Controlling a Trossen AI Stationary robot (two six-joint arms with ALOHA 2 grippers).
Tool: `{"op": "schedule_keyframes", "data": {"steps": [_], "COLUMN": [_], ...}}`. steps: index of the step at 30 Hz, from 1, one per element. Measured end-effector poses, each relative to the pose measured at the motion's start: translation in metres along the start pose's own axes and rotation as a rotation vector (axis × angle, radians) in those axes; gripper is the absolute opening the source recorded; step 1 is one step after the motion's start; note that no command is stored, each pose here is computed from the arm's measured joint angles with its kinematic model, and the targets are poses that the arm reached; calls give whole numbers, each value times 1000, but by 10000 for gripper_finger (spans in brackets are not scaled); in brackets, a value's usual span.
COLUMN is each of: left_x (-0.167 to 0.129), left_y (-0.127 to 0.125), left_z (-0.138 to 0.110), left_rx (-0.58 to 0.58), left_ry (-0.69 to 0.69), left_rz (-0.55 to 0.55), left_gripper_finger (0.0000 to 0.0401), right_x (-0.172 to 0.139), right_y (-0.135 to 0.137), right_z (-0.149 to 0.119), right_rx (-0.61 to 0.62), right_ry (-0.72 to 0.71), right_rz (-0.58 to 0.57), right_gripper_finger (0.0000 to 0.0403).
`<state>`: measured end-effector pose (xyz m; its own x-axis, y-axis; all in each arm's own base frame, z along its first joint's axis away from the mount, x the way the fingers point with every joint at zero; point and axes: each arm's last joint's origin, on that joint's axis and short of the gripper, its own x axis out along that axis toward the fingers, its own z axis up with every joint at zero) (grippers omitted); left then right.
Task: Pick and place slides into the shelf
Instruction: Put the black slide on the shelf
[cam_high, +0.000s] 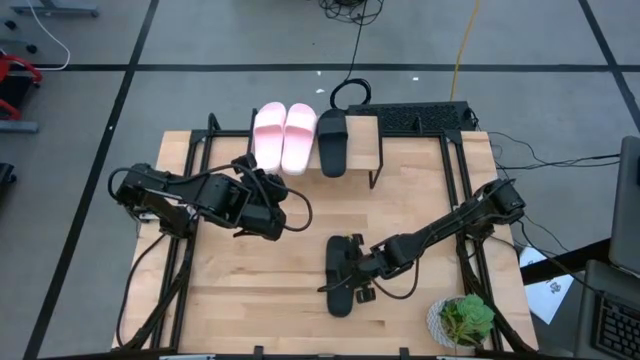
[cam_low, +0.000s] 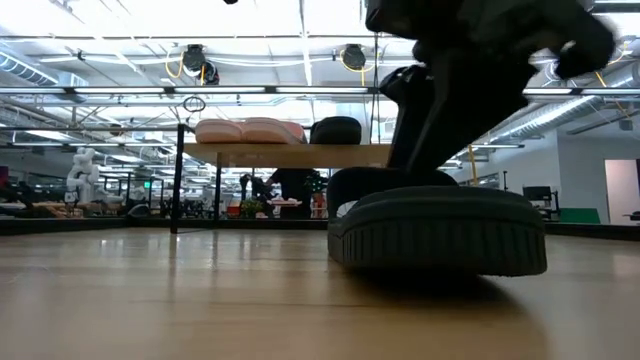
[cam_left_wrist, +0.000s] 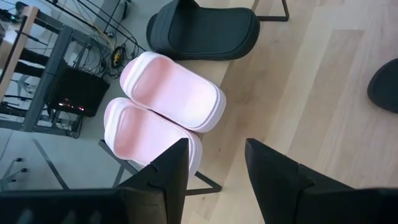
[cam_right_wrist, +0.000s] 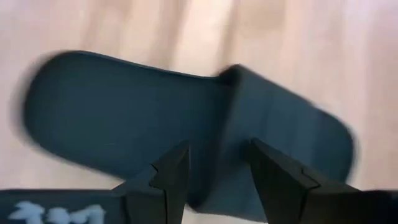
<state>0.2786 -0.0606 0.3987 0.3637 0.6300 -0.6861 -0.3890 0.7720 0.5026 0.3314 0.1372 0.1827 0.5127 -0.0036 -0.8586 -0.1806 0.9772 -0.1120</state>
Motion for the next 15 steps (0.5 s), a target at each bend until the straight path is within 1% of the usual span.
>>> {"op": "schedule_keyframes", "data": {"steps": [3, 9, 15], "left_x": [0, 0, 0], "left_y": [0, 0, 0], "left_z": [0, 0, 0], "left_rx": [0, 10, 11], "left_ry": [0, 0, 0], "left_rz": [0, 0, 0], "left_gripper_finger": [161, 161, 161], "right_x": [1, 1, 2], "right_y": [-2, -5, -8], "right_z": [-1, 0, -3], "right_rx": [-24, -34, -61], "right_ry": [1, 3, 21], "right_rz": [-57, -70, -169], "right_gripper_finger": [155, 155, 155]}}
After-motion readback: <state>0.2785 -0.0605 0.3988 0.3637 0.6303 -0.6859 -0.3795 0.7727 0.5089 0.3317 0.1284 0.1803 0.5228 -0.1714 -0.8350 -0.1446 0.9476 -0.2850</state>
